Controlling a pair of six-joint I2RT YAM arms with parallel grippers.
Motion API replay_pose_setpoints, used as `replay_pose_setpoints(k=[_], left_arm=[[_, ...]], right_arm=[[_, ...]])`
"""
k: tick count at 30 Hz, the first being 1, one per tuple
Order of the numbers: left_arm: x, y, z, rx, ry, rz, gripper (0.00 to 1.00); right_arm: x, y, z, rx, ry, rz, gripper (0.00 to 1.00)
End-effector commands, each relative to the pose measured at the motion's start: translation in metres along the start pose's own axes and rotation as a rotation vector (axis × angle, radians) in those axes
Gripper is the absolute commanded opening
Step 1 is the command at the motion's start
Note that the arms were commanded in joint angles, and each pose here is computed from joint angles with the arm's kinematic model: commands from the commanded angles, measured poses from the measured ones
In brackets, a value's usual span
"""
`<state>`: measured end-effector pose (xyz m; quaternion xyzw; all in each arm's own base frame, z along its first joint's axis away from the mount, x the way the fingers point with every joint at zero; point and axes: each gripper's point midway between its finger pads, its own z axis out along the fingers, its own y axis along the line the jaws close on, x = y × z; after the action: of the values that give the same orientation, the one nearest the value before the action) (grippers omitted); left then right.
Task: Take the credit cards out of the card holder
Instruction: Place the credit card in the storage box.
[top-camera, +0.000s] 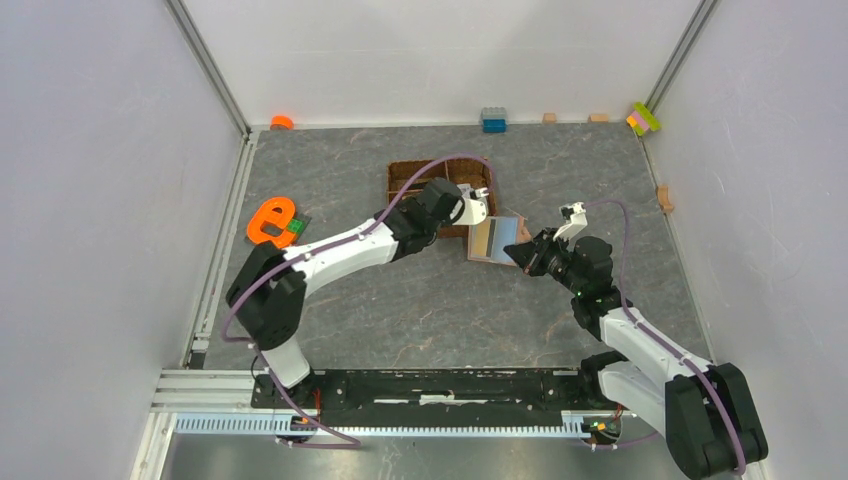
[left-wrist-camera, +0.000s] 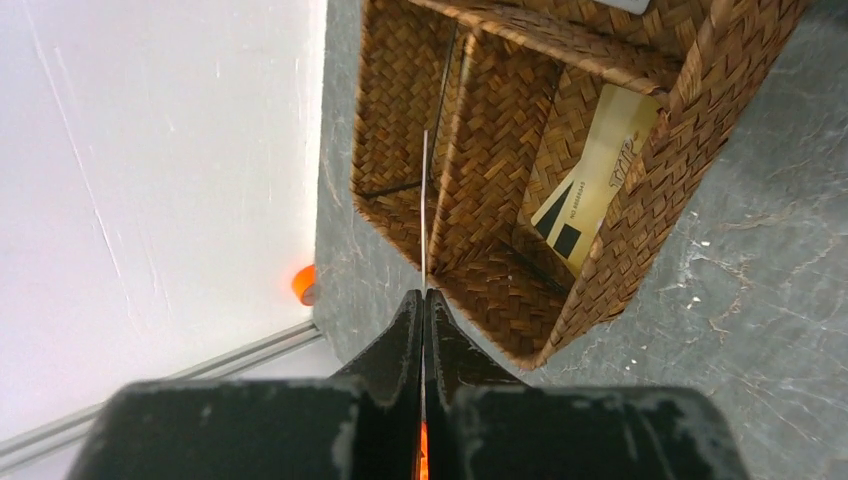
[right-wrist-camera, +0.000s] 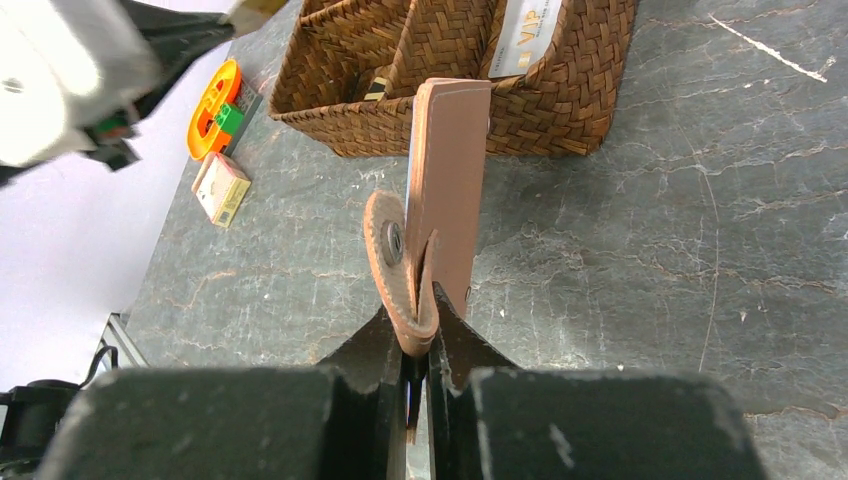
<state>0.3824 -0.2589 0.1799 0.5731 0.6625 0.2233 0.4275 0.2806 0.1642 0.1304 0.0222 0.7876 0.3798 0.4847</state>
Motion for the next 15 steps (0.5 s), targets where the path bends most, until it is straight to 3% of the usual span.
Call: replay_pose_setpoints(k=[1,15], left_arm=[[-0.004,0.019,0.014,-0.089,0.022,0.073,0.02],[0.007,-0.003,0.065,-0.026,0.079,0.124,0.02]], right_arm=[[-0.018,0.008,0.001,-0.036,-0.070,-0.014,0.00],[-0.018,0.009,-0.001,-0.052,-0.072,0.002,0.00]])
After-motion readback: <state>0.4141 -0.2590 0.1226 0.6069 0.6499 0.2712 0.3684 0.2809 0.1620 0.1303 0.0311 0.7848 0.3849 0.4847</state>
